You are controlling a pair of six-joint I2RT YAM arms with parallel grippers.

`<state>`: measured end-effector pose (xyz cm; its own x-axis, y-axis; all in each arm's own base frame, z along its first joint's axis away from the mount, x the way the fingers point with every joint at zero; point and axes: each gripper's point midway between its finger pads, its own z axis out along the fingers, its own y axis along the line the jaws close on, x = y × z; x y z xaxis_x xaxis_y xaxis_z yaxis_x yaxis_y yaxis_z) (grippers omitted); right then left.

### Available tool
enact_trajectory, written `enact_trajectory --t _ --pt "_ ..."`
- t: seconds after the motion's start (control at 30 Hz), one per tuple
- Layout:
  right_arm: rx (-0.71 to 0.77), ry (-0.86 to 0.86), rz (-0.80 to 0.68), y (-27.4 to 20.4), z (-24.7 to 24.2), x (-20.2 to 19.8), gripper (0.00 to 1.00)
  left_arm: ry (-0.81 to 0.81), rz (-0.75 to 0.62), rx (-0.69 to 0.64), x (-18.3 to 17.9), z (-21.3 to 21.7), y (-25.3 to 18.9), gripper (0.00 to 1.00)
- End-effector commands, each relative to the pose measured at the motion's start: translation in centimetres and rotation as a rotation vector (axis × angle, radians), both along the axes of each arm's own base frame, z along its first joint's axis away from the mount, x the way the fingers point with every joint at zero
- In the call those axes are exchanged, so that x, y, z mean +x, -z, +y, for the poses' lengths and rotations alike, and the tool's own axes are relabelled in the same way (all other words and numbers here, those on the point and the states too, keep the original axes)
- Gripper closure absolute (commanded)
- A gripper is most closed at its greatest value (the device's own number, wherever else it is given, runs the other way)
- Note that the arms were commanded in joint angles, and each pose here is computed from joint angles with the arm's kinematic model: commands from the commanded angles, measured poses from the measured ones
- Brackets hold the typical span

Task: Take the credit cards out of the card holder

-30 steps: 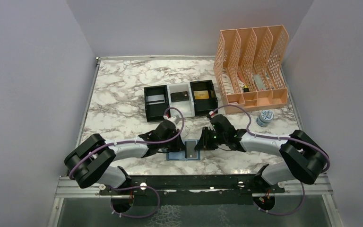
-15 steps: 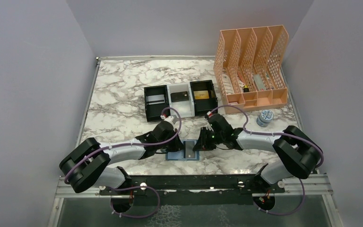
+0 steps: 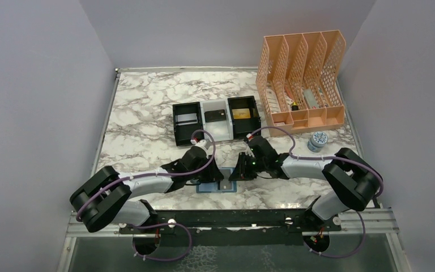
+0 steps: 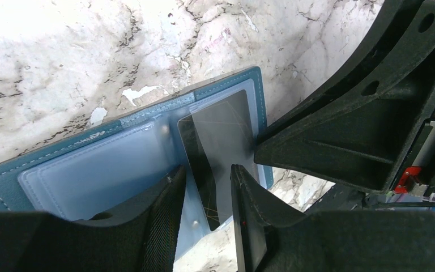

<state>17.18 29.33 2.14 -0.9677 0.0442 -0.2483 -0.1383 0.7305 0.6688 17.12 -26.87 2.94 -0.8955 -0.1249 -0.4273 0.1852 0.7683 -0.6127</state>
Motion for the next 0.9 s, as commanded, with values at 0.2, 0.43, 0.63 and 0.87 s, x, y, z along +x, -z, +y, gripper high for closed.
enact_trajectory --t 0.2,0.43,0.63,0.87 --pt "-0.071 0.003 0.059 2.3 -1.0 -0.8 0.84 -0.019 0.024 -0.031 -0.6 0.0 0.6 0.83" --pt "-0.098 0.015 0.057 2.6 -1.3 -0.6 0.84 -0.08 -0.016 0.003 -0.1 1.6 -0.1 1.0" --pt "-0.092 0.005 0.052 2.4 -1.1 -0.5 0.84 -0.101 -0.033 0.032 -0.2 2.6 -0.2 1.0" --pt "-0.087 0.0 0.045 2.1 -0.9 -0.3 0.84 -0.097 -0.019 0.042 -0.5 2.8 0.2 0.91"
